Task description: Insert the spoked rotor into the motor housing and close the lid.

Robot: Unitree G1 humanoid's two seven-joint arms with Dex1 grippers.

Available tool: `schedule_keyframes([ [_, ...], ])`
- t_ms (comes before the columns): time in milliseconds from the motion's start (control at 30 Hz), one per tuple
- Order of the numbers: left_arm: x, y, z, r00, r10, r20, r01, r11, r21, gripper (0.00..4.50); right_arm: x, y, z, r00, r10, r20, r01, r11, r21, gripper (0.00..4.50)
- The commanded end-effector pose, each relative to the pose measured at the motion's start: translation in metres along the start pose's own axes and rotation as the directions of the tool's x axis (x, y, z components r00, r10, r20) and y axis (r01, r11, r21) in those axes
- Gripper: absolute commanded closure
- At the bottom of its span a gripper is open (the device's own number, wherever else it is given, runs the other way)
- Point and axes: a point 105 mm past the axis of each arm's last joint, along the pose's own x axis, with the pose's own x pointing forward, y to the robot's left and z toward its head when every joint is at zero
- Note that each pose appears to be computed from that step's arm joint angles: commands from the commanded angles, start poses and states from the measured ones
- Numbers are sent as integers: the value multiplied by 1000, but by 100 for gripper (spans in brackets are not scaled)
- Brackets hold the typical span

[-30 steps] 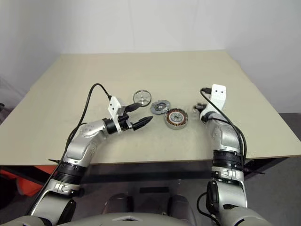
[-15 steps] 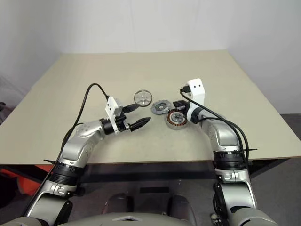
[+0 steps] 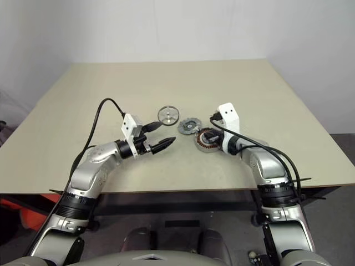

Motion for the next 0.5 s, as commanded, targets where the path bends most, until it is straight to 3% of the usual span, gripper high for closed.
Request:
schedule_keyframes([
  [33, -1, 0, 15, 999, 0, 39, -1, 999, 41, 0, -3, 3, 8, 1000, 5, 25, -4, 999, -36, 394],
  [500, -1, 1, 15, 999, 1, 36, -2, 999, 43, 0, -3, -9, -1, 999, -36, -4, 35, 999, -41, 394],
])
